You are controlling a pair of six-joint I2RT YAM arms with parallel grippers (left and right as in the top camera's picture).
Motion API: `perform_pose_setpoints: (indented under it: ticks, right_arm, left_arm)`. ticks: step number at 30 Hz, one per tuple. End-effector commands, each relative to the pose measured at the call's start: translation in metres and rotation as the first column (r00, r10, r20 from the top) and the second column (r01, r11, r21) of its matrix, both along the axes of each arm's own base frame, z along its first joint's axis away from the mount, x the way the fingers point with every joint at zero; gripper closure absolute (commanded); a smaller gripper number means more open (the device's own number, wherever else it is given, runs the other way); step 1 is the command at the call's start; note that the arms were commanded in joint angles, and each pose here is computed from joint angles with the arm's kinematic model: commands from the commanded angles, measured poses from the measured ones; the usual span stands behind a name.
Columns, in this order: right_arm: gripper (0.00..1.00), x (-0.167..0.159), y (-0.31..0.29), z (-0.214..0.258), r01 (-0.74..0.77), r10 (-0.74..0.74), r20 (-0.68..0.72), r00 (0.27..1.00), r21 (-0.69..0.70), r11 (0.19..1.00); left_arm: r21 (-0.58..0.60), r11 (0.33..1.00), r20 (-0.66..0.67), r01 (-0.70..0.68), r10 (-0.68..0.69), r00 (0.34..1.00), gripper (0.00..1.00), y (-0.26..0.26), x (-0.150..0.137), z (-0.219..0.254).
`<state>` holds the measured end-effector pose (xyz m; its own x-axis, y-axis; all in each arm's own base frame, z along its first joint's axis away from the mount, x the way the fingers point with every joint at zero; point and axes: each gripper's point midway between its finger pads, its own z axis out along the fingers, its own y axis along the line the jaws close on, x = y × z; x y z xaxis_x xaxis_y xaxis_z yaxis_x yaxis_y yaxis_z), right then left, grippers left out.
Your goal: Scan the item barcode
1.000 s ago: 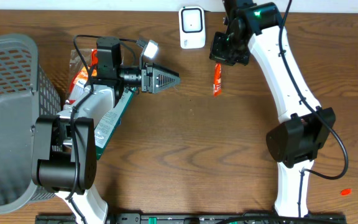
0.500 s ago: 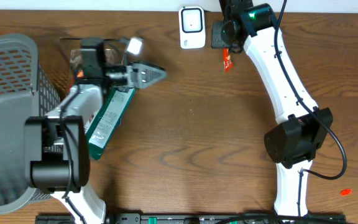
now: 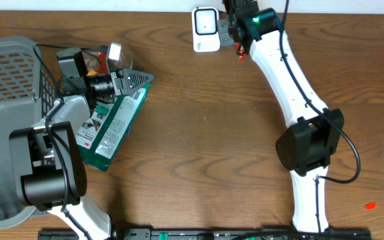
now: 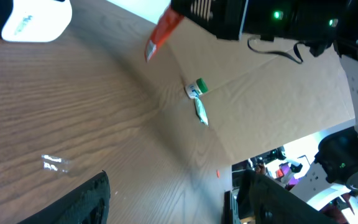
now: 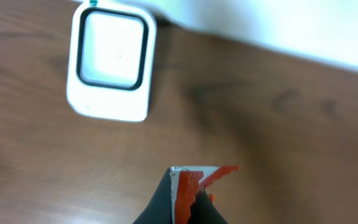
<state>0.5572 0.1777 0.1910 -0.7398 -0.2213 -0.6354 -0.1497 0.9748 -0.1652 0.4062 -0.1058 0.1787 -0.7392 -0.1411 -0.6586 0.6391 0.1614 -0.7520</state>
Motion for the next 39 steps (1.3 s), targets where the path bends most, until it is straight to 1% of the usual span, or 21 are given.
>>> perform_pose_setpoints:
  ticks: [1,5,10,12,15,17,20,24,27,30,35,39]
  right_arm:
    - [0.99,0.011,-0.005,0.015,-0.059,0.077,0.076,0.994,-0.216,0.975]
    - [0.99,0.023,0.013,0.033,-0.156,0.212,0.142,0.967,-0.327,0.932]
    - [0.99,0.042,0.029,0.052,-0.166,0.267,0.254,0.930,-0.357,0.919]
    - [0.99,0.049,0.030,0.047,-0.170,0.287,0.257,0.923,-0.399,0.901]
    - [0.99,0.059,0.026,0.031,-0.143,0.279,0.250,0.927,-0.453,0.880]
    - [0.99,0.067,0.027,0.024,-0.123,0.276,0.267,0.923,-0.474,0.872]
    - [0.99,0.072,0.035,0.021,-0.136,0.308,0.279,0.910,-0.499,0.856]
    - [0.99,0.075,0.042,0.015,-0.174,0.355,0.262,0.897,-0.529,0.831]
    - [0.99,0.077,0.051,0.019,-0.185,0.388,0.277,0.879,-0.553,0.813]
    - [0.99,0.075,0.068,0.024,-0.201,0.428,0.292,0.855,-0.574,0.794]
    - [0.99,0.071,0.096,0.015,-0.262,0.532,0.246,0.810,-0.660,0.704]
    - [0.99,0.071,0.111,0.001,-0.286,0.574,0.220,0.789,-0.694,0.660]
  left_arm:
    - [0.010,1.000,0.011,-0.010,0.010,1.000,0.27,0.000,-0.002,-0.007]
    - [0.017,1.000,0.013,-0.020,0.019,1.000,0.26,0.000,0.000,-0.008]
    - [0.026,0.999,0.012,-0.034,0.034,0.999,0.24,0.001,0.003,-0.009]
    - [0.028,0.999,0.015,-0.036,0.035,0.999,0.23,0.001,0.003,-0.009]
    - [0.033,0.998,0.014,-0.044,0.044,0.999,0.23,0.002,0.004,-0.010]
    - [0.045,0.997,0.010,-0.063,0.062,0.998,0.21,0.003,0.007,-0.013]
    - [0.067,0.994,0.011,-0.088,0.088,0.996,0.19,0.004,0.010,-0.018]
    - [0.145,0.977,-0.022,-0.157,0.162,0.987,0.19,0.009,0.016,-0.039]
    - [0.241,0.950,-0.054,-0.200,0.219,0.974,0.19,0.015,0.016,-0.062]
    - [0.329,0.919,-0.083,-0.215,0.255,0.963,0.19,0.021,0.012,-0.083]
    - [0.445,0.870,-0.116,-0.213,0.291,0.950,0.19,0.030,0.003,-0.109]
    - [0.509,0.833,-0.137,-0.217,0.327,0.935,0.19,0.037,0.000,-0.121]
